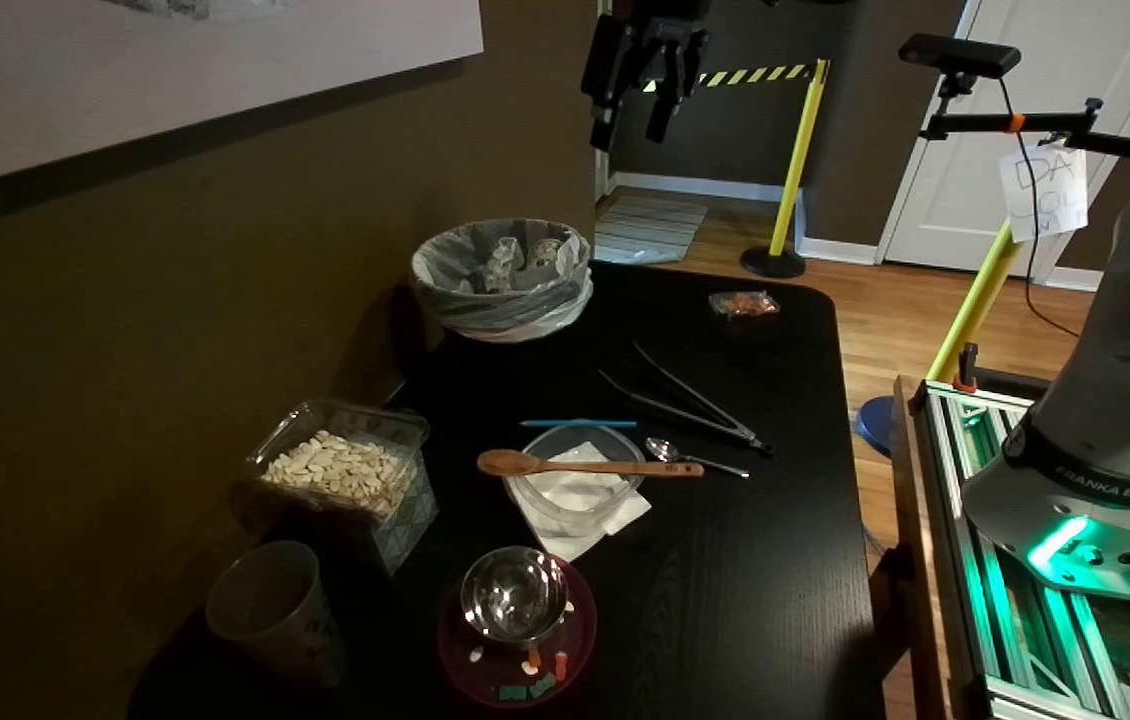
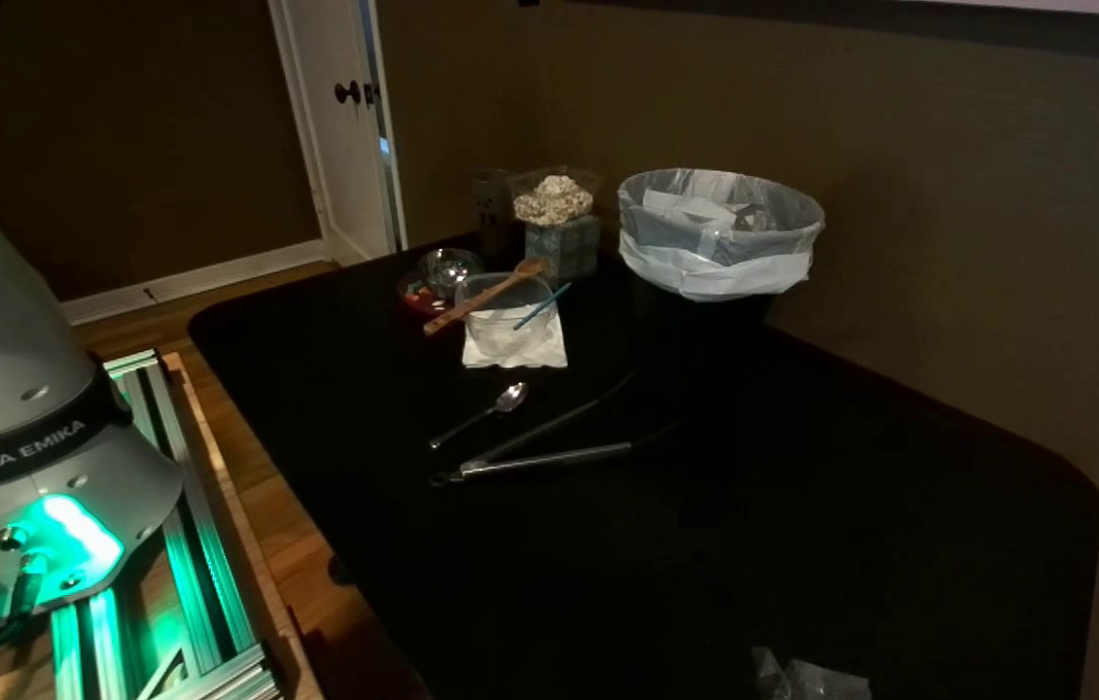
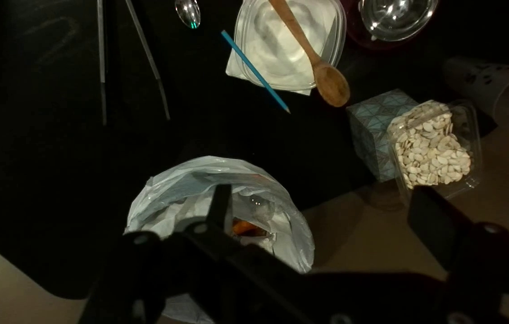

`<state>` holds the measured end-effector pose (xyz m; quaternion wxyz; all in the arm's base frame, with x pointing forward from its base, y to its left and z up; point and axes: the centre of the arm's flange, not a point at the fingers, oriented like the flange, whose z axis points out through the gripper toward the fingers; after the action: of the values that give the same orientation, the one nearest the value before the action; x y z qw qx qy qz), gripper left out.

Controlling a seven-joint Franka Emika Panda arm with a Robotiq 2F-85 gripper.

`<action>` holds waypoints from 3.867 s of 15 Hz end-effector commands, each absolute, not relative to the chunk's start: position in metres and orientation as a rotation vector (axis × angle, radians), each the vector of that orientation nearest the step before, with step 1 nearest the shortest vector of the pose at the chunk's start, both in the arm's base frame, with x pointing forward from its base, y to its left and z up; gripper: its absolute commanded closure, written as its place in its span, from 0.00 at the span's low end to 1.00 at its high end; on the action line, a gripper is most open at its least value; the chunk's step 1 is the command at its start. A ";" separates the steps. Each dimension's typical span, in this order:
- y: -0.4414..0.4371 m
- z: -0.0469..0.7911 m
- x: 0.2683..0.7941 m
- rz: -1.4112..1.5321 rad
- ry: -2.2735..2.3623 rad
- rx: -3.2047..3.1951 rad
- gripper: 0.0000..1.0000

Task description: Move the black bucket to the right

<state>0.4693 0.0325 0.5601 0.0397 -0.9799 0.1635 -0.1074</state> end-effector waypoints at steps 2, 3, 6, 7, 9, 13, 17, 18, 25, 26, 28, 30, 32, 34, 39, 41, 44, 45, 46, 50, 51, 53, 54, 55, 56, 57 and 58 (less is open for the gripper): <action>0.015 0.529 0.542 -0.153 0.323 -3.045 0.00; 0.011 0.518 0.556 -0.159 0.275 -3.062 0.00; -0.005 0.477 0.598 -0.080 0.144 -3.115 0.00; -0.009 0.465 0.610 -0.047 0.115 -3.140 0.00; -0.007 0.462 0.583 -0.078 0.167 -3.115 0.00; -0.009 0.455 0.592 -0.068 0.165 -3.118 0.00; 0.016 0.443 0.615 -0.308 -0.103 -3.152 0.00; 0.023 0.438 0.624 -0.344 -0.190 -3.151 0.00; 0.051 0.368 0.677 -0.399 -0.614 -3.136 0.00; 0.050 0.361 0.685 -0.419 -0.613 -3.136 0.00; 0.048 0.347 0.698 -0.428 -0.619 -3.136 0.01; 0.043 0.336 0.708 -0.419 -0.602 -3.145 0.01; 0.040 0.327 0.714 -0.407 -0.575 -3.159 0.04; 0.036 0.320 0.719 -0.396 -0.556 -3.170 0.28; 0.031 0.318 0.721 -0.402 -0.498 -3.179 0.62; 0.031 0.322 0.721 -0.412 -0.477 -3.179 0.77; 0.033 0.326 0.718 -0.416 -0.448 -3.182 0.99; 0.033 0.327 0.716 -0.416 -0.431 -3.183 1.00; 0.033 0.329 0.714 -0.415 -0.407 -3.189 1.00; 0.017 0.357 0.699 -0.517 -0.289 -3.270 0.99; 0.009 0.367 0.694 -0.549 -0.219 -3.285 0.98; -0.009 0.382 0.685 -0.629 -0.067 -3.317 0.98; -0.020 0.389 0.682 -0.670 0.004 -3.334 0.98; -0.034 0.397 0.678 -0.711 0.065 -3.355 0.98; -0.046 0.405 0.673 -0.749 0.146 -3.365 0.98; -0.053 0.414 0.666 -0.774 0.211 -3.347 0.98; -0.046 0.422 0.657 -0.781 0.167 -3.271 0.98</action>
<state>0.6954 -0.0499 0.3975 -0.1332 -0.9690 0.0324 -0.2053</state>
